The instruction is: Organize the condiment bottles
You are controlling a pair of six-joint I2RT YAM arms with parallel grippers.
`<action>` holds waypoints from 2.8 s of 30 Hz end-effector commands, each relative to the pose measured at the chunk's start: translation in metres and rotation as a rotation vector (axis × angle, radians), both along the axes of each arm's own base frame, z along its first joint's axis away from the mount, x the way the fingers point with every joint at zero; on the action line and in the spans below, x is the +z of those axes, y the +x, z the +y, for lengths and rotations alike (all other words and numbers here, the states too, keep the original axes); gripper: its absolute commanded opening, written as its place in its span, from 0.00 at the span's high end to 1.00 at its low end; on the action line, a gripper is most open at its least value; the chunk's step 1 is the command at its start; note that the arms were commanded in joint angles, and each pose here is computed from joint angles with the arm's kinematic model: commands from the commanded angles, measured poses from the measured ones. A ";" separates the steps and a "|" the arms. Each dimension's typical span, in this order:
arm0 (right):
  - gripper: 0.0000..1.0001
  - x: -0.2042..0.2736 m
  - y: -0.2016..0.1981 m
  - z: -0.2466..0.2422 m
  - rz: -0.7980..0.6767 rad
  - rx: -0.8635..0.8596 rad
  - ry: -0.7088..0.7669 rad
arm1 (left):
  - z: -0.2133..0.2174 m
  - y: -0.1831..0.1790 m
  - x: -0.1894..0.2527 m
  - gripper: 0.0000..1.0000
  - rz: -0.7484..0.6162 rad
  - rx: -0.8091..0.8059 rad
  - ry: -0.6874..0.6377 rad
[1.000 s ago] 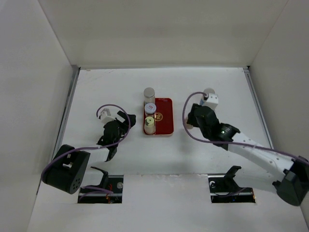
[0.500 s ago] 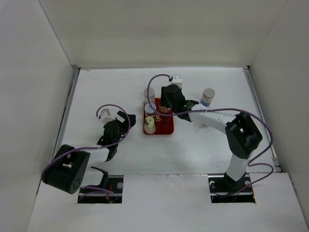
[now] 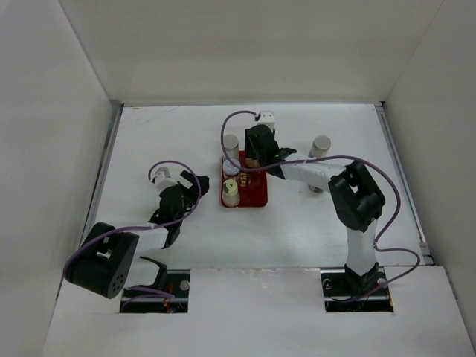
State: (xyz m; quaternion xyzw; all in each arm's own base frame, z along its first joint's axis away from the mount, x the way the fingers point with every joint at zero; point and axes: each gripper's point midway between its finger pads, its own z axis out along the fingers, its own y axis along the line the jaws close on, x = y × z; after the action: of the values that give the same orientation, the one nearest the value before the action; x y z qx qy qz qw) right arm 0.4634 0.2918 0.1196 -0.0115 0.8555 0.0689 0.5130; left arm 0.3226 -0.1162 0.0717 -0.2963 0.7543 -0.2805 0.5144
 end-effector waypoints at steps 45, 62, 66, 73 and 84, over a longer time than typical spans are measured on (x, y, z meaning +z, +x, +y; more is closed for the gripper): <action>0.12 -0.020 -0.079 -0.222 0.057 -0.406 -0.001 | -0.006 0.005 0.011 0.00 -0.038 -0.012 -0.022; 0.49 0.092 -0.075 -0.079 -0.147 -0.134 0.172 | -0.008 0.005 0.014 0.00 -0.044 -0.014 -0.023; 0.47 0.096 -0.065 -0.028 -0.148 -0.055 0.185 | -0.005 0.006 0.010 0.00 -0.034 -0.009 -0.021; 0.47 0.071 -0.045 0.019 -0.125 0.000 0.163 | -0.005 0.005 0.011 0.00 -0.036 -0.012 -0.023; 0.45 0.038 -0.029 0.016 -0.119 -0.048 0.045 | -0.004 0.005 0.013 0.00 -0.044 -0.004 -0.023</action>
State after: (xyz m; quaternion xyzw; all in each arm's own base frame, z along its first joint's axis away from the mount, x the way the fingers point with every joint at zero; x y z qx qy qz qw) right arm 0.4039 0.2959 0.0958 -0.0226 0.8694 0.0517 0.4909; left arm 0.3211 -0.1193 0.0688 -0.2927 0.7585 -0.2813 0.5098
